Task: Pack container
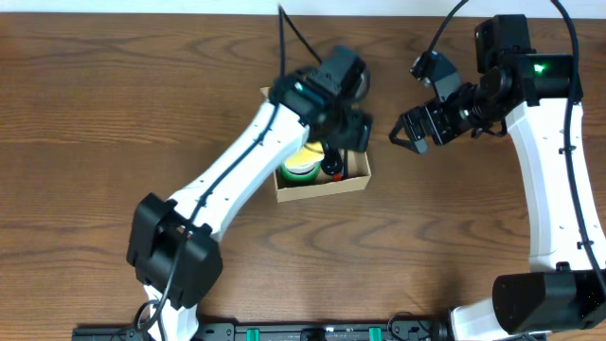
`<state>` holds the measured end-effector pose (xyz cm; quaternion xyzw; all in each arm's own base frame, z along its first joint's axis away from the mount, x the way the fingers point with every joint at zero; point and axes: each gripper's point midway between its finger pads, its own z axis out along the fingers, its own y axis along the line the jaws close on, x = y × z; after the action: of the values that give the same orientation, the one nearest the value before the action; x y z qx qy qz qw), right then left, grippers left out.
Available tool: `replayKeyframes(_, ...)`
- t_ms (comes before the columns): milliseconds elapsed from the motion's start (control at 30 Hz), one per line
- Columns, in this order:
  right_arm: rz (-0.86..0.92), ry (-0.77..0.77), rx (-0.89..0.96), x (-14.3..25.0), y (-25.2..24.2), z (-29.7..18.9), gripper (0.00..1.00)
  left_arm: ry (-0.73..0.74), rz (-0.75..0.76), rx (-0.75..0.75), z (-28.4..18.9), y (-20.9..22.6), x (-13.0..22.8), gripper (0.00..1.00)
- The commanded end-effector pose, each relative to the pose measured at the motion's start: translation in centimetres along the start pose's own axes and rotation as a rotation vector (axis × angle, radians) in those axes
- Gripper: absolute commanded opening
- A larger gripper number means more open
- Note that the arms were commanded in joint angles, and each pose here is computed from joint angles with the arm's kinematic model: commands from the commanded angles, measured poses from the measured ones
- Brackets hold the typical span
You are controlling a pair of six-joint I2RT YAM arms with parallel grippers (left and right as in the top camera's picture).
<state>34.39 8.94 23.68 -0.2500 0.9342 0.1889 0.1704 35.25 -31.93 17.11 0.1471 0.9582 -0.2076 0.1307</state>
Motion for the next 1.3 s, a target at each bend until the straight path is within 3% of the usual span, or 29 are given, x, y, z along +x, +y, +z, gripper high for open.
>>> replayKeyframes(0,0.0,-0.082,-0.108,-1.5,1.8,-0.6,0.99,-0.076,-0.101,-0.021,-3.4,2.5,-3.2,0.71)
replayKeyframes(167,-0.029,-0.155,-0.115,-3.3,1.7,-0.8,0.96,-0.117,-0.241,0.057,-6.6,6.8,-5.8,0.64)
replayKeyframes(200,-0.037,-0.168,-0.108,-3.6,1.6,-0.8,0.83,-0.127,-0.281,0.064,-7.1,8.2,-6.2,0.6)
replayKeyframes(233,-0.046,-0.182,-0.099,-4.0,1.3,-0.7,0.57,-0.137,-0.32,0.057,-7.6,9.8,-6.5,0.48)
replayKeyframes(267,-0.045,-0.192,-0.086,-4.4,1.0,-0.6,0.38,-0.144,-0.347,0.048,-8.0,11.1,-6.7,0.31)
replayKeyframes(333,0.014,-0.2,-0.027,-5.1,-0.6,-0.1,0.09,-0.164,-0.412,0.024,-9.0,14.2,-6.9,0.06)
replayKeyframes(367,0.056,-0.2,0.007,-5.4,-1.6,0.3,0.01,-0.171,-0.451,0.016,-9.5,15.5,-6.9,0.06)
replayKeyframes(467,0.189,-0.199,0.089,-6.2,-4.7,2.1,0.01,-0.194,-0.578,-0.007,-10.6,19.3,-6.8,0.06)
replayKeyframes(667,0.353,-0.168,0.043,-7.2,-7.8,7.9,0.01,-0.158,-0.741,0.002,-9.2,23.5,-4.8,0.06)
replayKeyframes(867,0.4,-0.124,-0.148,-7.4,-8.2,14.8,0.01,-0.087,-0.837,0.11,-3.9,23.8,-3.1,0.06)
replayKeyframes(1100,0.569,-0.037,-0.199,-5.4,-10.0,21.1,0.01,0.072,-0.963,0.241,3.0,24.1,-0.6,0.06)
replayKeyframes(1267,0.625,0.006,-0.256,-4.4,-9.6,24.1,0.01,0.147,-0.989,0.385,6.7,22.7,-0.8,0.06)
